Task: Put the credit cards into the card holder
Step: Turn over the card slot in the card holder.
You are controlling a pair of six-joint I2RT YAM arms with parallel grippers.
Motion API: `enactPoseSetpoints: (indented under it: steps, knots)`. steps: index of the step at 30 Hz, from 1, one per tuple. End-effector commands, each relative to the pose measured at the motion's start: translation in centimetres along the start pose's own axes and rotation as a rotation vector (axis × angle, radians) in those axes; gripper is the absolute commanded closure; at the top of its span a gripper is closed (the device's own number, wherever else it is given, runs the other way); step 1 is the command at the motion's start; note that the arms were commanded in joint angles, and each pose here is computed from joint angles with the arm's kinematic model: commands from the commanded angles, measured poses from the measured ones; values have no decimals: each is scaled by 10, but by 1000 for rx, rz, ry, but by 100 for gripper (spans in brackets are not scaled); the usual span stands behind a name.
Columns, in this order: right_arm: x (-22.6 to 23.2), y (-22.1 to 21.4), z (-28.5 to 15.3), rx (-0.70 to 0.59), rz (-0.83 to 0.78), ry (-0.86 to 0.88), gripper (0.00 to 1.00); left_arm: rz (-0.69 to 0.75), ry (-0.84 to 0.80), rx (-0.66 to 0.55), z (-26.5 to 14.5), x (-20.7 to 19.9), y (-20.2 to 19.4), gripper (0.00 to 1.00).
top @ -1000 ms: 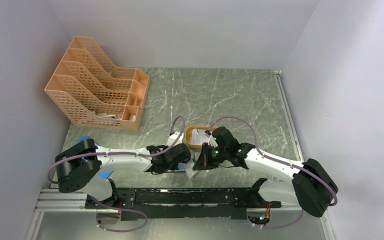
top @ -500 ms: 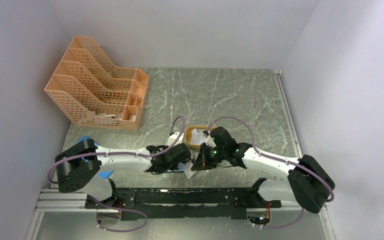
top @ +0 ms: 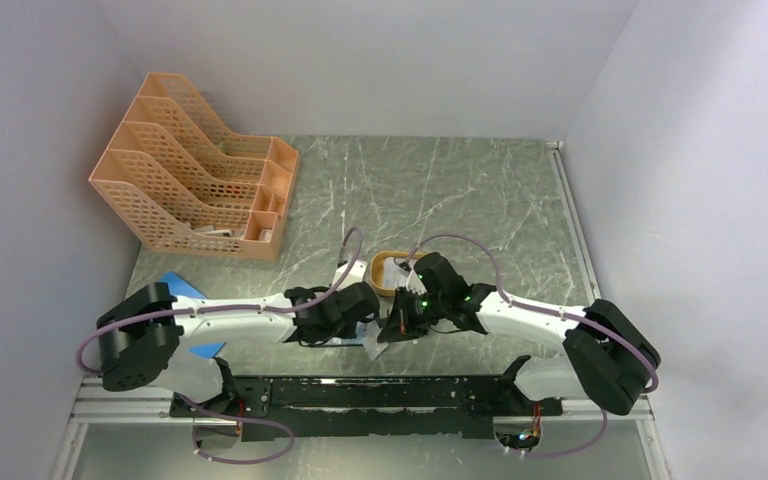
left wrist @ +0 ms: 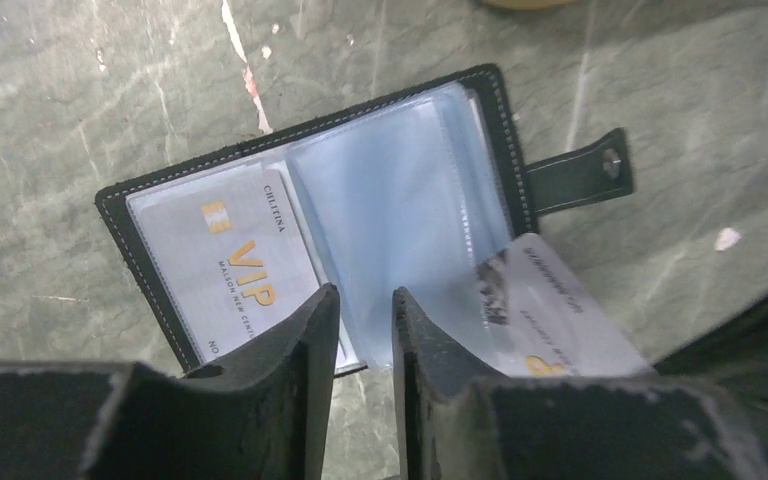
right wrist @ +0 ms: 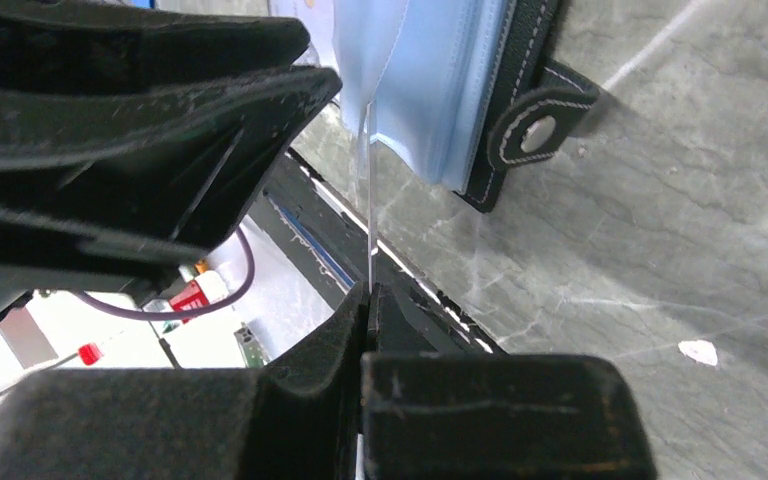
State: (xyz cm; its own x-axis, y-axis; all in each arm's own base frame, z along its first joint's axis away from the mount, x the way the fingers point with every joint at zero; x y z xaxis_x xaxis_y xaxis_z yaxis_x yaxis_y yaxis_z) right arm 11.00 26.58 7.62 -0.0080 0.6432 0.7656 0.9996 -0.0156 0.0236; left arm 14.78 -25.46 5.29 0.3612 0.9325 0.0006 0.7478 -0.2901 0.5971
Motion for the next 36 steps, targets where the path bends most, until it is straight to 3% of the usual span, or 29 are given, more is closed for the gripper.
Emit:
enactPoseSetpoints:
  steps: [1, 14, 25, 36]
  knots:
    - [17, 7, 3, -6, -45, 50, 100, -11, -35, -40, -22, -6, 24, 67]
    - [35, 15, 25, 16, -88, 64, 100, -97, -52, -153, -66, 17, 45, 63]
    - [35, 14, 50, 30, -97, 35, 100, -93, -87, -106, -41, 14, 29, 66]
    - [32, 23, 41, -85, -100, -13, 100, -130, 94, -36, -13, 59, 1, 80]
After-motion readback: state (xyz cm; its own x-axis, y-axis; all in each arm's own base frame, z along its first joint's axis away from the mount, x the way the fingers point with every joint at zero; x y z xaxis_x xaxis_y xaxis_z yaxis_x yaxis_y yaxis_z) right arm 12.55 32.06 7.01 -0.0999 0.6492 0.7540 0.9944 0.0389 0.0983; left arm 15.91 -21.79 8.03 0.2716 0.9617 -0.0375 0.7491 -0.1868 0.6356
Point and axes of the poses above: each gripper's point midway between its finger pads, its own z axis out along the fingers, its own x axis along the line the jaws close on, y = z × x, the point moved 2 cm from there along -z, back along the fingers, and after that the axes turned 7 degrees about z, right-handed, at the moved point
